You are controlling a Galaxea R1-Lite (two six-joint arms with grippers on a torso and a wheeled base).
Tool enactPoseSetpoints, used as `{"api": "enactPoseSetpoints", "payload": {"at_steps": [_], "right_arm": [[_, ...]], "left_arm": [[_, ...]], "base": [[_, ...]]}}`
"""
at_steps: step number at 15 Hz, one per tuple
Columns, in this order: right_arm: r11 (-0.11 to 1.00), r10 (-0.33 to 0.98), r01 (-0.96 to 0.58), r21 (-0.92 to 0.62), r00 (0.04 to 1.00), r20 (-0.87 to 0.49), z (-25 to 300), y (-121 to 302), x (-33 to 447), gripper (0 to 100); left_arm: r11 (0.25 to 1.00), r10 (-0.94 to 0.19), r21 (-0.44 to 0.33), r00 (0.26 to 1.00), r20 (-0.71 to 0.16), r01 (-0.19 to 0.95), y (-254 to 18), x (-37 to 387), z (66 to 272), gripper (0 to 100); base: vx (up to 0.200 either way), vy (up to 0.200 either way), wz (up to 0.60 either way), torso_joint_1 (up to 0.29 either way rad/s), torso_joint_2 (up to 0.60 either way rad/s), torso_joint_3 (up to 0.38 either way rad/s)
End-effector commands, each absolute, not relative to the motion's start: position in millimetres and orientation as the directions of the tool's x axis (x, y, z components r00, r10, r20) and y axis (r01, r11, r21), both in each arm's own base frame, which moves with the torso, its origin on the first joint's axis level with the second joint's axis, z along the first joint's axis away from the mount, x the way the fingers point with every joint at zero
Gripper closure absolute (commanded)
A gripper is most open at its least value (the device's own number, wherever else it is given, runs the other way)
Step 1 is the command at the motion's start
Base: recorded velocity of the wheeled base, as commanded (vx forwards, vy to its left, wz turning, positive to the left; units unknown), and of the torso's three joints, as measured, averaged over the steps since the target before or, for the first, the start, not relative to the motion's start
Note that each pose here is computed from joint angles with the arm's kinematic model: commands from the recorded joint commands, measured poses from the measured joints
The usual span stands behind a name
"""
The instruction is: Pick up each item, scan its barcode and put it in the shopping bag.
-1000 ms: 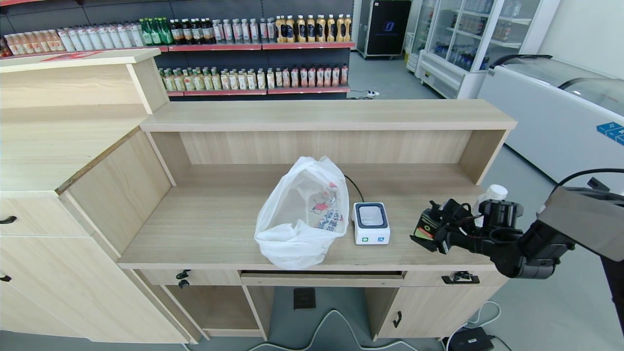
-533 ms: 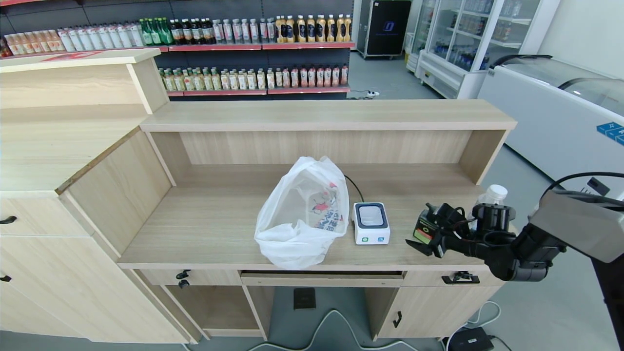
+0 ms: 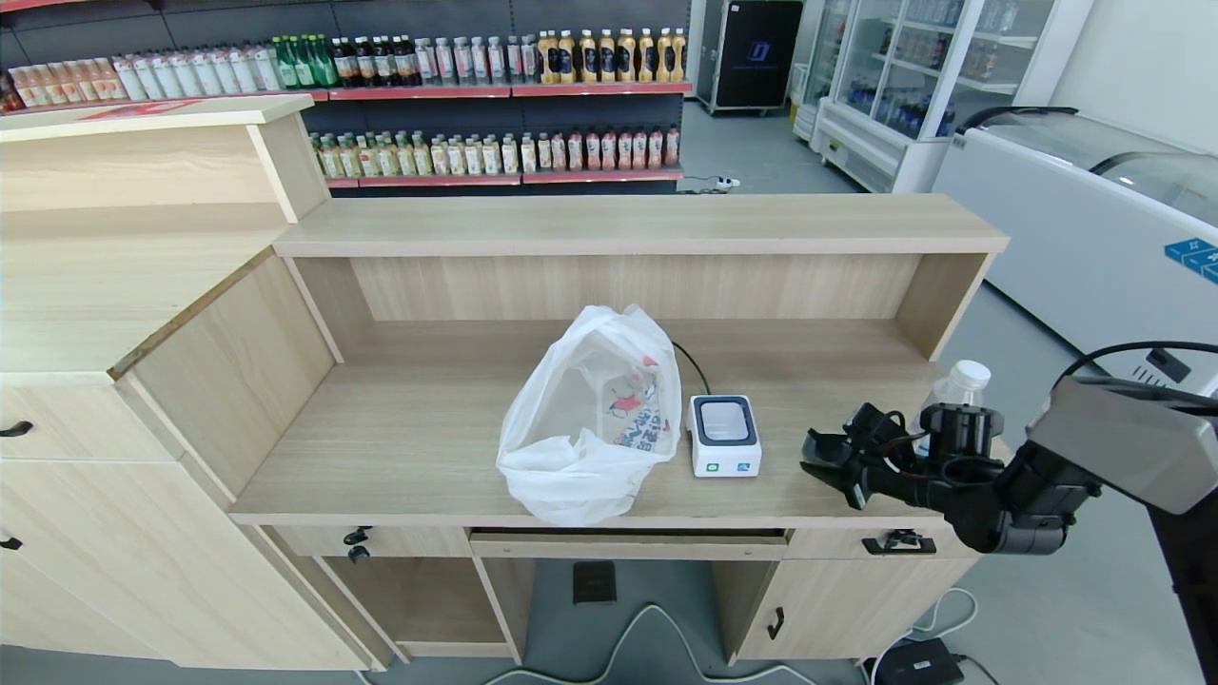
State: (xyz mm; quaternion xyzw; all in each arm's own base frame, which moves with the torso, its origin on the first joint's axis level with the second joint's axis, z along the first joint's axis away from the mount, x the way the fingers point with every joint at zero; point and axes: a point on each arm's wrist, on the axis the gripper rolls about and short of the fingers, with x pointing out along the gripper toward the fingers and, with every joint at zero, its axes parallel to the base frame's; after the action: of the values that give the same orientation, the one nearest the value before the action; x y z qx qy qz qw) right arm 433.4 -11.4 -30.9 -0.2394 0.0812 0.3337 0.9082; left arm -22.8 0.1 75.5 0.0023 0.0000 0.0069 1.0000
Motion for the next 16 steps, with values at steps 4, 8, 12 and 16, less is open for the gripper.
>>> {"api": "enactPoseSetpoints", "payload": {"at_steps": [4, 8, 12, 16], "right_arm": [[0.697, 0.507, -0.581, -0.420, 0.814, -0.284, -13, -24, 435, 100], [0.700, 0.497, -0.528, -0.481, 0.844, -0.204, 34, -31, 430, 100], [0.712, 0.467, -0.446, -0.542, 0.878, -0.109, 111, -43, 386, 100], [0.712, 0.489, -0.432, -0.554, 0.871, -0.050, 164, -44, 337, 100]], "left_arm": [[1.000, 0.015, 0.005, 1.000, 0.000, -0.015, 0, -23, 75, 100], [1.000, 0.015, 0.005, 1.000, 0.000, -0.015, 0, -23, 75, 100], [1.000, 0.015, 0.005, 1.000, 0.000, -0.015, 0, -23, 75, 100], [1.000, 0.015, 0.005, 1.000, 0.000, -0.015, 0, -23, 75, 100]], "base": [[0.000, 0.000, 0.00, 0.000, 0.00, 0.000], [0.000, 0.000, 0.00, 0.000, 0.00, 0.000], [0.000, 0.000, 0.00, 0.000, 0.00, 0.000], [0.000, 0.000, 0.00, 0.000, 0.00, 0.000]]}}
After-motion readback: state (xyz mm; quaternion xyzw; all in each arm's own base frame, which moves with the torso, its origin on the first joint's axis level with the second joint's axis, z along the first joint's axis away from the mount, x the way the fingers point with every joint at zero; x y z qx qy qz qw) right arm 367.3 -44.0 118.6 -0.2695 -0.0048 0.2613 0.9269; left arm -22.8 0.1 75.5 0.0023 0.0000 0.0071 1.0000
